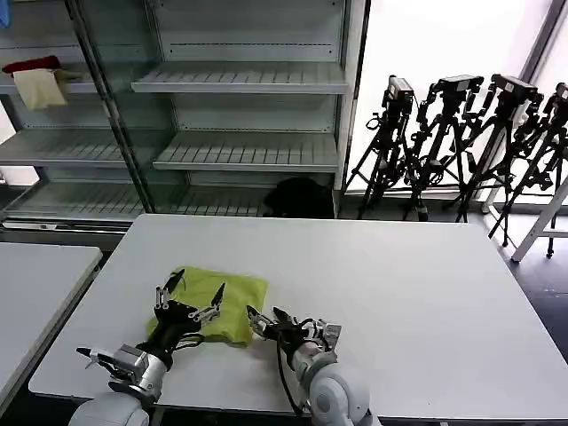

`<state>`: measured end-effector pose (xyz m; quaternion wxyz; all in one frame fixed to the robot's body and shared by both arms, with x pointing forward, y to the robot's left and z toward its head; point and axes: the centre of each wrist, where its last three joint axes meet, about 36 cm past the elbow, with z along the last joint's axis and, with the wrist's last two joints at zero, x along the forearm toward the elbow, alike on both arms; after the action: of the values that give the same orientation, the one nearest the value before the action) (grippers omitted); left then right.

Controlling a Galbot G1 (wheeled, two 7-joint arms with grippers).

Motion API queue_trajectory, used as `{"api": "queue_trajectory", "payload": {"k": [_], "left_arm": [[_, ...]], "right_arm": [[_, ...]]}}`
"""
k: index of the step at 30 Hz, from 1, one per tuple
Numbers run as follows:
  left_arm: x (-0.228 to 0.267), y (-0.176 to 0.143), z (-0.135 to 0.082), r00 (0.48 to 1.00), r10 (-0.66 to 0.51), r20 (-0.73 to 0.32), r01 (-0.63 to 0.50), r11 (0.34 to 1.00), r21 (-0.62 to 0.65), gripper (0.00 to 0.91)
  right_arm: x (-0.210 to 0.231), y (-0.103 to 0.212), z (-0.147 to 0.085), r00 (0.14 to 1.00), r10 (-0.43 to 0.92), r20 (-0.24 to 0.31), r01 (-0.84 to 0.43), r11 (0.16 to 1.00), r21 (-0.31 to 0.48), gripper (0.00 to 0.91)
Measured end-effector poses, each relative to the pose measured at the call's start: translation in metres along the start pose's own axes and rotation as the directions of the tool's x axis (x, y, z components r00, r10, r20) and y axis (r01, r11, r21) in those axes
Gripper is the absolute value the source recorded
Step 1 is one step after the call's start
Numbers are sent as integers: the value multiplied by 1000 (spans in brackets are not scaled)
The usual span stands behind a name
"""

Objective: Fold and organize the clothes.

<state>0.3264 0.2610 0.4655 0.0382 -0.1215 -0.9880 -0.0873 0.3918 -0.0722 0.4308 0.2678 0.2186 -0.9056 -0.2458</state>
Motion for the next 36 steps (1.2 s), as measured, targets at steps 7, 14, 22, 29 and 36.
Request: {"api": "queue_trajectory", "payload": {"k": [7,14,22,29,36], "left_arm": [[4,2,6,1000,-28,-13,28,999,32,907],[7,0,9,999,-45,-17,46,997,54,907],[12,-3,16,998,-57,-22,59,996,72,907],[12,-7,17,998,-55,-18,57,995,84,907],[9,-13,17,999,-51,-16,52,995,88,907]], "right_arm": [[-17,6,3,1000,16,-24,-17,999,-30,0],[-26,8,2,999,22,-34,-24,999,-48,0],[-18,0,-8,999,42,-11,-42,997,-62,0],[12,-26,-37,995,75,62,-73,996,-46,0],[44,-67,-56,986,133,101,-136,991,17,0]]}}
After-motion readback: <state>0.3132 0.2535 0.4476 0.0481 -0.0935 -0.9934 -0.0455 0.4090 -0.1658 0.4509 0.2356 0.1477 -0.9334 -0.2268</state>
